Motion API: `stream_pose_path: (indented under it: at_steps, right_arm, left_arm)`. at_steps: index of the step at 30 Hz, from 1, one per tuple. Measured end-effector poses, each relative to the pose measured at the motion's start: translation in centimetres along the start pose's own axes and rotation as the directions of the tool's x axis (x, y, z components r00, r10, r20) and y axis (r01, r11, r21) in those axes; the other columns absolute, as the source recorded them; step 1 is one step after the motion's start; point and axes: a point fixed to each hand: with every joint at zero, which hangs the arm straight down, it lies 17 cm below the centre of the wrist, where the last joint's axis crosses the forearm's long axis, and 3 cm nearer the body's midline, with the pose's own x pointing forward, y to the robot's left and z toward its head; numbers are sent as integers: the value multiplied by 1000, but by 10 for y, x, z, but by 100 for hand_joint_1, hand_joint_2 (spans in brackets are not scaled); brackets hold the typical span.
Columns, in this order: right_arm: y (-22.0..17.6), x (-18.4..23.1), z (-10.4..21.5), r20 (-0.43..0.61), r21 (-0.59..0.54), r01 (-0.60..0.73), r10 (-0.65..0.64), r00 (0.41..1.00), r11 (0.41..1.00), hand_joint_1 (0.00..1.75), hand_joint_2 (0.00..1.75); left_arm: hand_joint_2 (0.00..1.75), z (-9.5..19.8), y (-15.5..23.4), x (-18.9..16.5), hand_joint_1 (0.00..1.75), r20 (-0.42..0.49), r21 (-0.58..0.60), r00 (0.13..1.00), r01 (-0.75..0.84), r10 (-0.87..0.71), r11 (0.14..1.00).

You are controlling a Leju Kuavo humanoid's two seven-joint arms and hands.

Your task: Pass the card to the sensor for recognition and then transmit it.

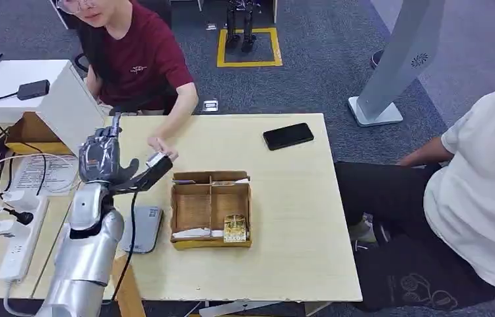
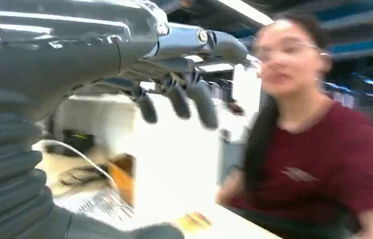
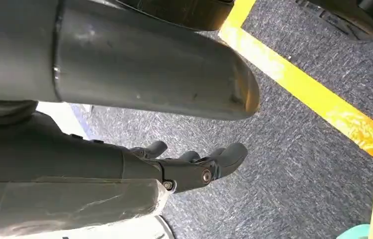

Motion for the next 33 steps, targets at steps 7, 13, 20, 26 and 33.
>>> stream_pose_path:
  at_steps: [7,13,20,26,33]
  right_arm:
    - [4,-5,2,-7,-1,7,-7,1000,1000,0,0]
    - [11,-14,5,-15,-5,37,-37,999,999,0,0]
    - [14,-21,8,-18,-13,60,-60,998,998,0,0]
    - [13,-26,7,-49,-11,69,-69,996,998,0,0]
    - [12,-27,7,-74,-16,88,-89,993,996,0,0]
  left_arm:
    - [175,10,30,-106,0,-156,71,985,87,-75,994]
    - [175,50,82,-238,0,-326,176,944,100,-38,979]
    - [175,176,130,-425,0,-668,139,735,273,-113,952]
    - [175,351,104,-529,0,-954,-25,277,307,-114,952]
    - [175,475,31,-512,0,-986,-165,10,157,-169,974]
